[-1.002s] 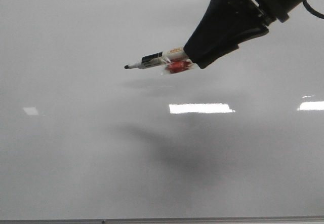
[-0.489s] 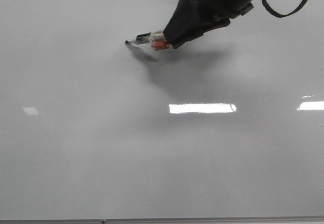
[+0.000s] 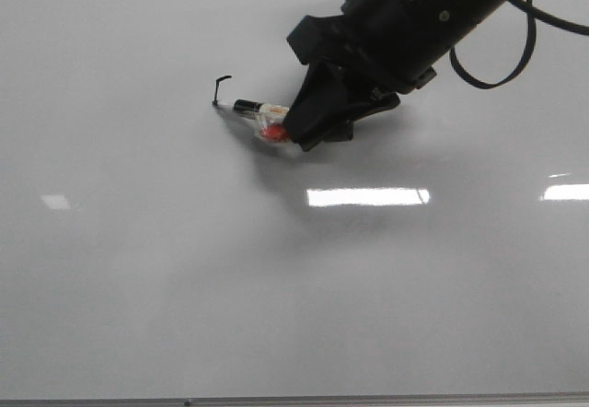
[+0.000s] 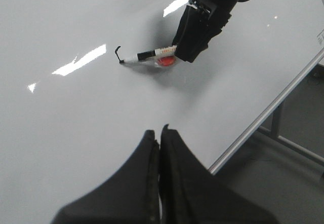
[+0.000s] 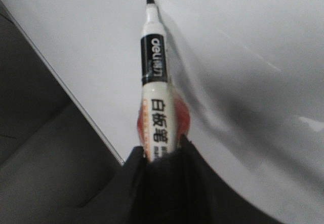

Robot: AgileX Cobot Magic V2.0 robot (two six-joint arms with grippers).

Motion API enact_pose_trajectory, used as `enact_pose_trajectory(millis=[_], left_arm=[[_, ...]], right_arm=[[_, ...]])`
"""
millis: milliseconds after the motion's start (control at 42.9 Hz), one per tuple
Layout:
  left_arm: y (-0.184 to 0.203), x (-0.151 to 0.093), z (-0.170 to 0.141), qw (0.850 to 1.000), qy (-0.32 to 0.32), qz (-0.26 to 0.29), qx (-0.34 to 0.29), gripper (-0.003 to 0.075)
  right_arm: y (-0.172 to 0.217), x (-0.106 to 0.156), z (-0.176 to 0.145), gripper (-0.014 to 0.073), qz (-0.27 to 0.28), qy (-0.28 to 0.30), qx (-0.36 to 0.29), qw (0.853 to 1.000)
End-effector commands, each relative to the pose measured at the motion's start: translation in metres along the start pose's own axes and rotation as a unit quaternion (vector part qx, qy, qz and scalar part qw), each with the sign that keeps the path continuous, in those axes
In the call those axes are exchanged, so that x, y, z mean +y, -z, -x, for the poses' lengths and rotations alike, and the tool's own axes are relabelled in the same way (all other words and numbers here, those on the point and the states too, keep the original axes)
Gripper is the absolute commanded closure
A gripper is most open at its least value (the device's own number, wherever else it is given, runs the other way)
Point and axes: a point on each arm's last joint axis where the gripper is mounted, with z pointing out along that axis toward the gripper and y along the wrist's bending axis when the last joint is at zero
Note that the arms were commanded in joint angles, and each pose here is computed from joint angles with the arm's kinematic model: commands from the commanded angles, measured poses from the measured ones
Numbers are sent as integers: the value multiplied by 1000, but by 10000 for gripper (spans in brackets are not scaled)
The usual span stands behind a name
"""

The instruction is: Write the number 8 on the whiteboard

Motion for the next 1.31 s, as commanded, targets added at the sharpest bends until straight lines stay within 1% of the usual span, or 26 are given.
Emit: enact_pose_trajectory(millis=[0, 163, 350, 513, 629, 699, 839, 979, 1142, 1282], left_arm=[[3, 5, 14, 999, 12, 19, -43, 741], [3, 5, 14, 999, 12, 19, -43, 741], [3, 5, 14, 999, 12, 19, -43, 741], [3, 5, 14, 999, 12, 19, -43, 741], [3, 5, 14, 999, 12, 19, -43, 741], [3, 5, 14, 999, 12, 19, -43, 741], [3, 5, 14, 999, 12, 19, -43, 741], [3, 5, 14, 999, 12, 19, -43, 741], [3, 4, 14, 999, 12, 18, -42, 741], [3, 4, 14, 999, 12, 18, -42, 741]], right_arm=[[18, 3, 14, 656, -17, 10, -33, 999], [23, 2, 14, 656, -26, 16, -25, 999], [33, -6, 8, 656, -45, -1, -12, 999], [30, -9, -14, 656, -49, -9, 17, 999], [18, -7, -30, 656, -46, -16, 41, 998], [10, -2, -32, 656, -41, -14, 47, 998], [-6, 11, -29, 656, -40, -7, 32, 999], [-13, 24, -18, 656, -38, 8, 11, 999], [-11, 25, -5, 656, -39, 5, -14, 999], [-4, 22, -3, 656, -43, -4, -21, 999]])
